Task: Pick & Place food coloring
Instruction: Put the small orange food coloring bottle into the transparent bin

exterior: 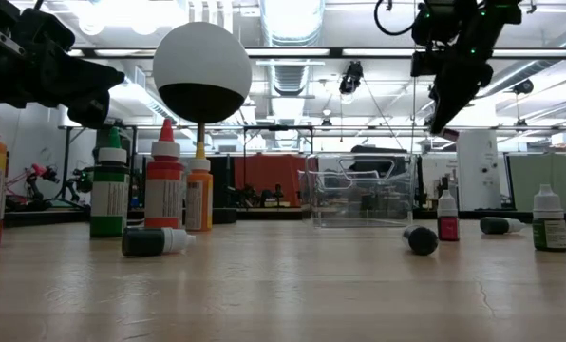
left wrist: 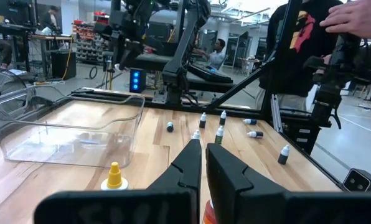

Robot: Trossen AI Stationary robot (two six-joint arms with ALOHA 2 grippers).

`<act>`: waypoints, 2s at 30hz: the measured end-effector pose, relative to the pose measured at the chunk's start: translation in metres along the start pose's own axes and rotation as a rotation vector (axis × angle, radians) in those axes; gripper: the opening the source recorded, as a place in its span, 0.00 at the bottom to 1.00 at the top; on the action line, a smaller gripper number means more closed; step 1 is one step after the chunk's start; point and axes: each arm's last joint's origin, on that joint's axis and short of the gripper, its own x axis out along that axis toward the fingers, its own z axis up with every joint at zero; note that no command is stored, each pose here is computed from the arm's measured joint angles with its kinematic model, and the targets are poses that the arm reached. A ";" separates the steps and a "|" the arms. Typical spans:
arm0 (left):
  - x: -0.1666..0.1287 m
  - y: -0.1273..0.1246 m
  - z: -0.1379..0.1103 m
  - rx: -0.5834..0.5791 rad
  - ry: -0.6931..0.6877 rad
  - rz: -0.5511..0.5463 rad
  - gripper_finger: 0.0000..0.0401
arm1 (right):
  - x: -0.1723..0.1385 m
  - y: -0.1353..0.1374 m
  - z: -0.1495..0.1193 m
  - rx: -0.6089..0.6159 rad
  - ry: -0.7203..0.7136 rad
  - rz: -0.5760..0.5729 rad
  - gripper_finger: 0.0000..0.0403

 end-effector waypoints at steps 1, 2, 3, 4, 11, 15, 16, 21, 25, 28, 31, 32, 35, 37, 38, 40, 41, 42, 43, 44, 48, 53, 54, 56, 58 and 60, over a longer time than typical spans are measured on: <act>0.000 0.000 0.000 0.000 0.000 0.000 0.00 | 0.001 0.001 -0.001 0.005 -0.016 0.002 0.12; 0.000 0.000 0.000 0.000 0.000 0.000 0.00 | 0.003 0.001 -0.003 0.007 -0.029 0.005 0.12; 0.000 0.000 0.000 0.000 0.000 0.001 0.00 | 0.004 0.000 -0.005 0.009 -0.047 0.005 0.12; 0.000 0.000 0.000 0.000 0.000 0.000 0.00 | 0.005 0.000 -0.007 0.012 -0.065 0.005 0.12; 0.000 0.000 0.000 0.000 0.000 0.000 0.00 | 0.019 0.000 -0.023 0.063 -0.227 0.002 0.12; 0.000 0.000 0.000 0.000 0.000 0.000 0.00 | 0.026 -0.001 -0.029 0.102 -0.292 -0.008 0.12; 0.000 0.000 0.000 0.000 0.000 0.000 0.00 | 0.027 0.000 -0.029 0.109 -0.302 -0.009 0.12; 0.000 0.000 0.000 0.000 0.000 0.000 0.00 | 0.034 -0.001 -0.028 0.140 -0.407 -0.015 0.12; 0.000 0.000 0.000 0.000 0.000 0.001 0.00 | 0.039 -0.003 -0.024 0.159 -0.540 0.007 0.12; 0.000 0.000 0.000 0.000 -0.001 0.000 0.00 | 0.046 -0.003 -0.024 0.170 -0.606 0.011 0.12; 0.000 0.000 0.000 0.000 0.000 0.000 0.00 | 0.053 -0.004 -0.023 0.184 -0.650 0.027 0.12; 0.000 0.000 0.000 0.000 0.000 0.000 0.00 | 0.054 -0.004 -0.022 0.178 -0.667 0.037 0.12; 0.000 0.000 0.000 0.000 -0.001 0.000 0.00 | 0.059 -0.005 -0.017 0.154 -0.711 0.075 0.12; 0.000 0.000 0.000 0.000 0.000 0.000 0.00 | 0.065 -0.006 -0.013 0.141 -0.720 0.099 0.12; 0.000 0.000 0.000 0.000 0.000 0.001 0.00 | 0.067 -0.007 -0.011 0.131 -0.722 0.111 0.12; 0.000 0.000 0.000 0.000 0.000 0.000 0.00 | 0.071 -0.008 -0.005 0.088 -0.739 0.147 0.12; 0.000 0.000 0.000 0.000 0.000 0.000 0.00 | 0.073 -0.008 -0.002 0.056 -0.752 0.173 0.12; 0.000 0.000 0.000 0.000 0.000 0.001 0.00 | 0.075 -0.009 0.001 0.023 -0.763 0.200 0.12; 0.000 0.000 0.000 0.000 0.000 0.000 0.00 | 0.077 -0.009 0.004 -0.004 -0.772 0.230 0.12; 0.000 0.000 0.000 0.000 0.000 0.000 0.00 | 0.079 -0.009 0.006 -0.023 -0.775 0.255 0.12; 0.000 0.000 0.000 0.000 0.000 0.000 0.00 | 0.087 -0.014 0.018 -0.049 -0.783 0.279 0.12; 0.000 0.000 0.000 0.000 0.000 0.001 0.00 | 0.103 -0.017 0.028 -0.131 -0.819 0.328 0.12; 0.000 0.000 0.000 0.000 0.000 0.000 0.00 | 0.106 -0.018 0.030 -0.140 -0.833 0.338 0.12; 0.000 0.000 0.000 0.000 0.000 0.000 0.00 | 0.113 -0.020 0.032 -0.135 -0.844 0.344 0.12; 0.000 0.000 0.000 0.000 0.000 0.000 0.00 | 0.119 -0.023 0.033 -0.133 -0.856 0.337 0.12; 0.000 0.000 0.000 0.000 0.000 0.000 0.00 | 0.125 -0.026 0.034 -0.133 -0.871 0.328 0.12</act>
